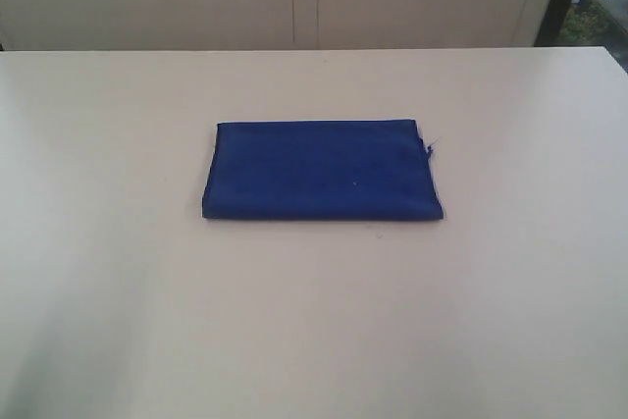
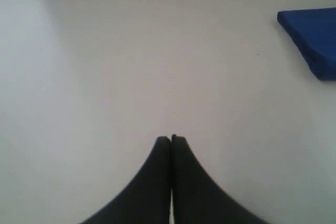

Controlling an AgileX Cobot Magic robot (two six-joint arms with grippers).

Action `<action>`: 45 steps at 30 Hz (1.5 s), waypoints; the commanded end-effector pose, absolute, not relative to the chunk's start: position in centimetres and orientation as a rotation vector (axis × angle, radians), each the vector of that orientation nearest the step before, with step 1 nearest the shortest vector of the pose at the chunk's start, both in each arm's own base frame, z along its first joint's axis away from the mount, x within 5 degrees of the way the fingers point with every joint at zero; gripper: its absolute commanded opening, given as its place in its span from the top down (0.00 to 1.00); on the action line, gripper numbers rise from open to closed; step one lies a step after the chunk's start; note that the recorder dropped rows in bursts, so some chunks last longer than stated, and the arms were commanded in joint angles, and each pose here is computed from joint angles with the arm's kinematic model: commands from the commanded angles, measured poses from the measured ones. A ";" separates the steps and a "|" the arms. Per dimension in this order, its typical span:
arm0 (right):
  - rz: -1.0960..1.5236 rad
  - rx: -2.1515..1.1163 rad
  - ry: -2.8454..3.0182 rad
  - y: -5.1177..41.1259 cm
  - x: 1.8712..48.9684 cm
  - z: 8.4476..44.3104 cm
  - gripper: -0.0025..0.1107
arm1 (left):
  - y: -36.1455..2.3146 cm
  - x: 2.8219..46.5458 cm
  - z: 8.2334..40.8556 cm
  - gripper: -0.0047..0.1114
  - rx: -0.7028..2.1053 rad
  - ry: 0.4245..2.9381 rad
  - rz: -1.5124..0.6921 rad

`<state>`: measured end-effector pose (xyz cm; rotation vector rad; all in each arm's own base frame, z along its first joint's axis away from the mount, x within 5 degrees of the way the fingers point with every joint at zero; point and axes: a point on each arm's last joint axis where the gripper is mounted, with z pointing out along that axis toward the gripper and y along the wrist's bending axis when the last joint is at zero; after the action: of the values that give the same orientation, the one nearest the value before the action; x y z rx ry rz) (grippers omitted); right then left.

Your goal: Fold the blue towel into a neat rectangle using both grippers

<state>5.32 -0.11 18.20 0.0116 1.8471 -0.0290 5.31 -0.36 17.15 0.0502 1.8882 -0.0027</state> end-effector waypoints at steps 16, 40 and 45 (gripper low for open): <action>-0.030 0.020 1.833 -0.1 5.3 18.2 0.98 | -0.4 5.2 16.7 0.96 -0.011 1.931 -0.055; -0.030 0.020 1.833 -0.1 5.3 18.2 0.98 | -0.4 5.2 16.7 0.96 0.015 1.929 -0.036; -0.030 0.020 1.833 -0.1 5.3 18.2 0.98 | -0.4 5.2 16.7 0.96 0.015 1.929 -0.036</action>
<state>5.32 -0.11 18.20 0.0116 1.8471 -0.0290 5.20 -0.41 16.83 0.0185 1.9254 -0.0340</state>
